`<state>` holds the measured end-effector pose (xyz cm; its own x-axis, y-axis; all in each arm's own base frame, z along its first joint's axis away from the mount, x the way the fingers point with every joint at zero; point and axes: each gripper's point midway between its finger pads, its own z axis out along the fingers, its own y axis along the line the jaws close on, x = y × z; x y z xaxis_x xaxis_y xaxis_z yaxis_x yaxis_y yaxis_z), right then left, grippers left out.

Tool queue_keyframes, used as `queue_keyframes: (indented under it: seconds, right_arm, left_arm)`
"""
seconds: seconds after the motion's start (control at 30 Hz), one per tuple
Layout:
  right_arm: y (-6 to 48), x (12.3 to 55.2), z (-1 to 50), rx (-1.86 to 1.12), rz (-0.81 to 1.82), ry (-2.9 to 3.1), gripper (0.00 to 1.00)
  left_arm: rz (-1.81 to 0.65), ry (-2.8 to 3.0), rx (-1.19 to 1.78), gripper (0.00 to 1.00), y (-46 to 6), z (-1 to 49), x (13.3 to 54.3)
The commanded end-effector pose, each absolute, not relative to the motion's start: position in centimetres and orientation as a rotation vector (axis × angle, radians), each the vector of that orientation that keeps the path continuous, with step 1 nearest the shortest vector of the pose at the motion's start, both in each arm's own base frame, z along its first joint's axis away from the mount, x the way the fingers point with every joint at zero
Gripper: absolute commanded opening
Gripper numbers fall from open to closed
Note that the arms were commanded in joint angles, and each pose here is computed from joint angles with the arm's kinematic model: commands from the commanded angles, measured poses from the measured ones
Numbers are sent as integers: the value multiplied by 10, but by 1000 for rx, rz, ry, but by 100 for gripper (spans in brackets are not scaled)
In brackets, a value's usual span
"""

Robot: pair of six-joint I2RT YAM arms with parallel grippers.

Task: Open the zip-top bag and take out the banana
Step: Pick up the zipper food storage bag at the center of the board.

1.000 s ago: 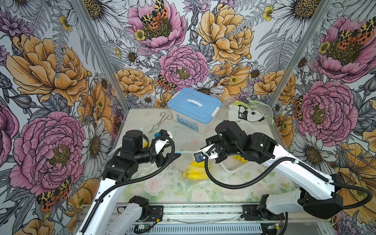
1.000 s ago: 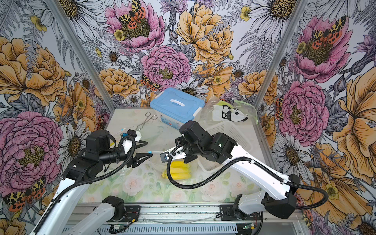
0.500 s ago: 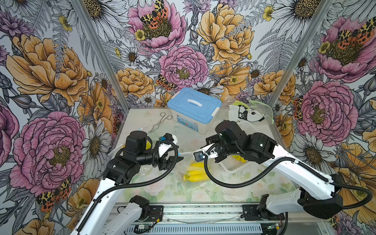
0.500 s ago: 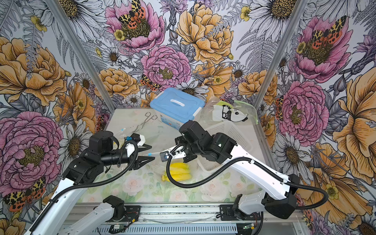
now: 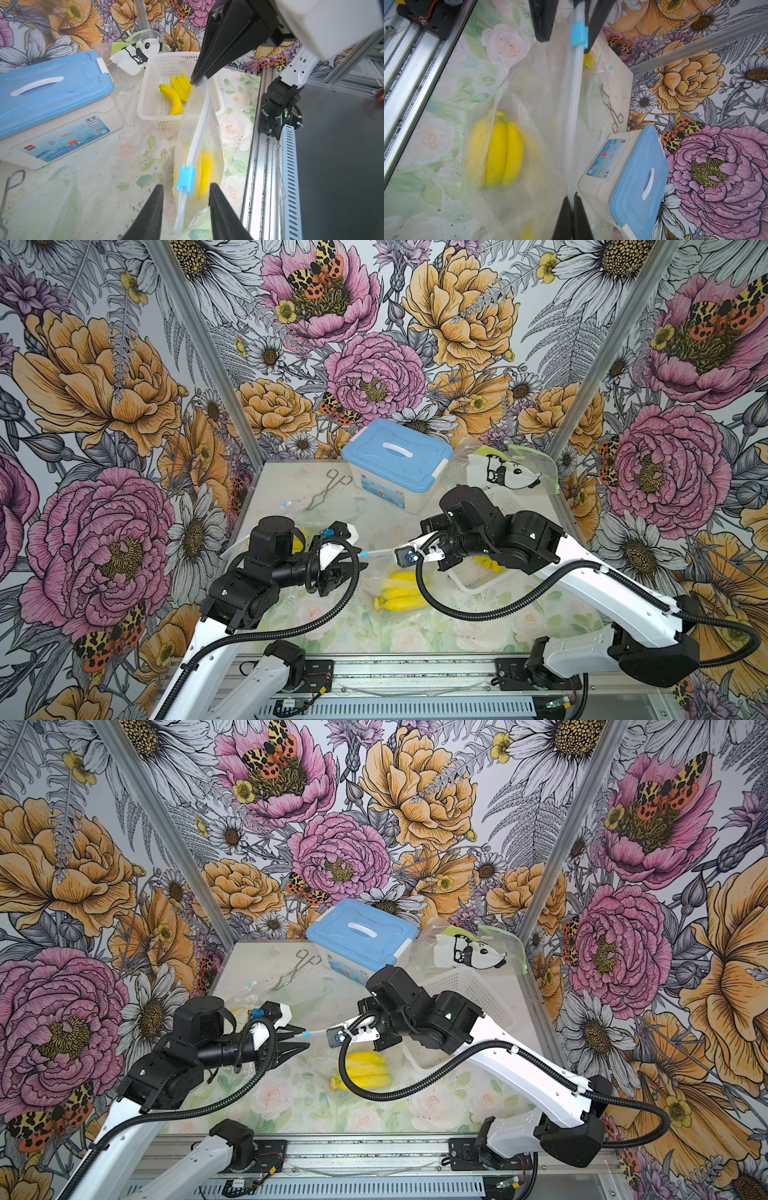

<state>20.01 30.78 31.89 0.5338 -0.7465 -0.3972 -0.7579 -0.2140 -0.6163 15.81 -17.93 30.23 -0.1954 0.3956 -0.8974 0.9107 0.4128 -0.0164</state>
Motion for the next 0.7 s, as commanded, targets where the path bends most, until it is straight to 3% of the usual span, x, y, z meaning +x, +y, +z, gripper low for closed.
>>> queue_keyframes:
  seconds: [0.0,0.07,0.2,0.33,0.37,0.43,0.5,0.67]
  right_arm:
    - [311,205,319,-1935,24,1244,0]
    - [310,205,319,-1935,27,1248,0]
    - [309,203,319,-1931,38,1249,0]
    - [311,196,323,-1918,106,1246,3]
    - [313,192,328,-1908,151,1241,14]
    - [318,180,343,-1874,312,1223,51]
    - [325,170,356,-1844,456,1215,66]
    - [345,151,365,-1854,701,1177,69]
  left_arm:
    - [-707,1791,1136,33,-175,297,157]
    - [-706,1794,1140,27,-175,296,157]
    - [-674,1798,1133,0,-172,297,159]
    - [-653,1790,1133,0,-171,300,161]
    - [-648,1790,1132,0,-170,300,162]
    - [-639,1791,1130,0,-170,301,163]
    - [-634,1783,1132,0,-170,304,164]
    - [-636,1768,1136,0,-172,313,167]
